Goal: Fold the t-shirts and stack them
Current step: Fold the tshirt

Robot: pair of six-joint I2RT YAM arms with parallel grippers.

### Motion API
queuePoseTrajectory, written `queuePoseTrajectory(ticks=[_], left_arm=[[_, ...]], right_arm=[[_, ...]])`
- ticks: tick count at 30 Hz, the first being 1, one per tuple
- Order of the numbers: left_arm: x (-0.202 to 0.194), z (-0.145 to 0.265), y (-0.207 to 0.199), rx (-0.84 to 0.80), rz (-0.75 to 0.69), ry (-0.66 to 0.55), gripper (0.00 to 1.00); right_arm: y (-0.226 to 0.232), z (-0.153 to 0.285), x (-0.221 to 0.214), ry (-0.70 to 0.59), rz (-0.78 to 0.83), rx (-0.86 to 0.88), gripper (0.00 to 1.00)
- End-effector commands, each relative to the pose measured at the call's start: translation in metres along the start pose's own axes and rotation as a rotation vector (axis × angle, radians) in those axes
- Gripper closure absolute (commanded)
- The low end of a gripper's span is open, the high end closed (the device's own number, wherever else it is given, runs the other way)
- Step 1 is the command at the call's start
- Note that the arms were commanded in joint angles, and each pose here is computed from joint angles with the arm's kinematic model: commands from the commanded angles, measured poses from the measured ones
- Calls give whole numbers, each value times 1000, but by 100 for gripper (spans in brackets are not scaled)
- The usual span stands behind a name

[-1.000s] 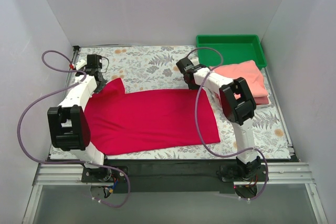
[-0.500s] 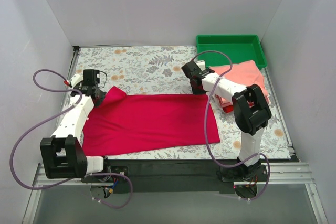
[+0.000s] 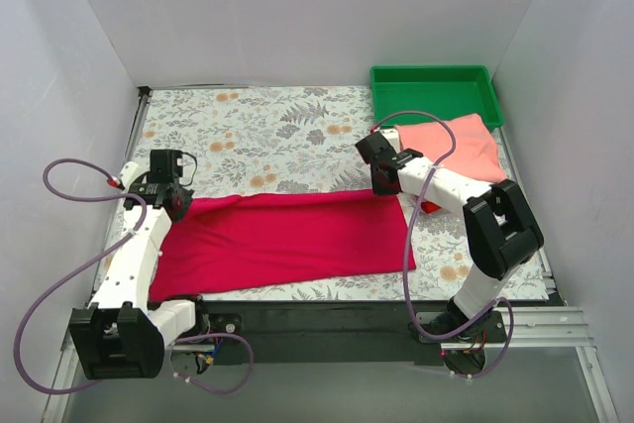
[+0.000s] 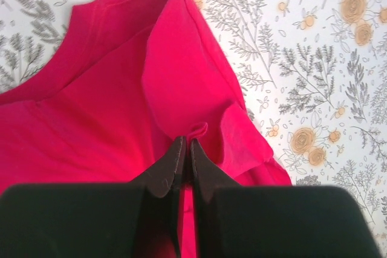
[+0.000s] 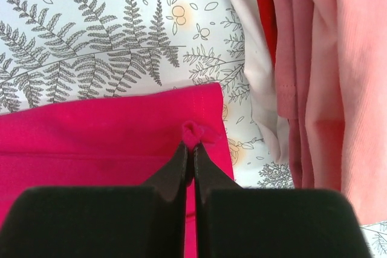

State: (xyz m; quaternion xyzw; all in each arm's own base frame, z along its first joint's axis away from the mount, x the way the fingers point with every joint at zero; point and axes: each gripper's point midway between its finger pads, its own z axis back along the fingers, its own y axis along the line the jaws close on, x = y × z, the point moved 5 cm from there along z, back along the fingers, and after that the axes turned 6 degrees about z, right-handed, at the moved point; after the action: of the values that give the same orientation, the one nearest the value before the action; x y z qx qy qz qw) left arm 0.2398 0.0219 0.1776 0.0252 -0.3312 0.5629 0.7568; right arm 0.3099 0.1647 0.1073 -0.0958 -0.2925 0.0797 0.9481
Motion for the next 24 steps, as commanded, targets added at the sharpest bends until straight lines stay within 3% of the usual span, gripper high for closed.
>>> queuePoseTrajectory(ticks=[1,13,24], left_arm=[[4,10,17,44,44,-44,100],[-5,21,51,103,125,-43,100],[-7,35,89,255,315,-98,100]], right_arm=[[-1,12,2,-56,-44,30,99],[-8,19,-14,-66,-41,35,99],[-18,19,-20,-66,-37,-13,99]])
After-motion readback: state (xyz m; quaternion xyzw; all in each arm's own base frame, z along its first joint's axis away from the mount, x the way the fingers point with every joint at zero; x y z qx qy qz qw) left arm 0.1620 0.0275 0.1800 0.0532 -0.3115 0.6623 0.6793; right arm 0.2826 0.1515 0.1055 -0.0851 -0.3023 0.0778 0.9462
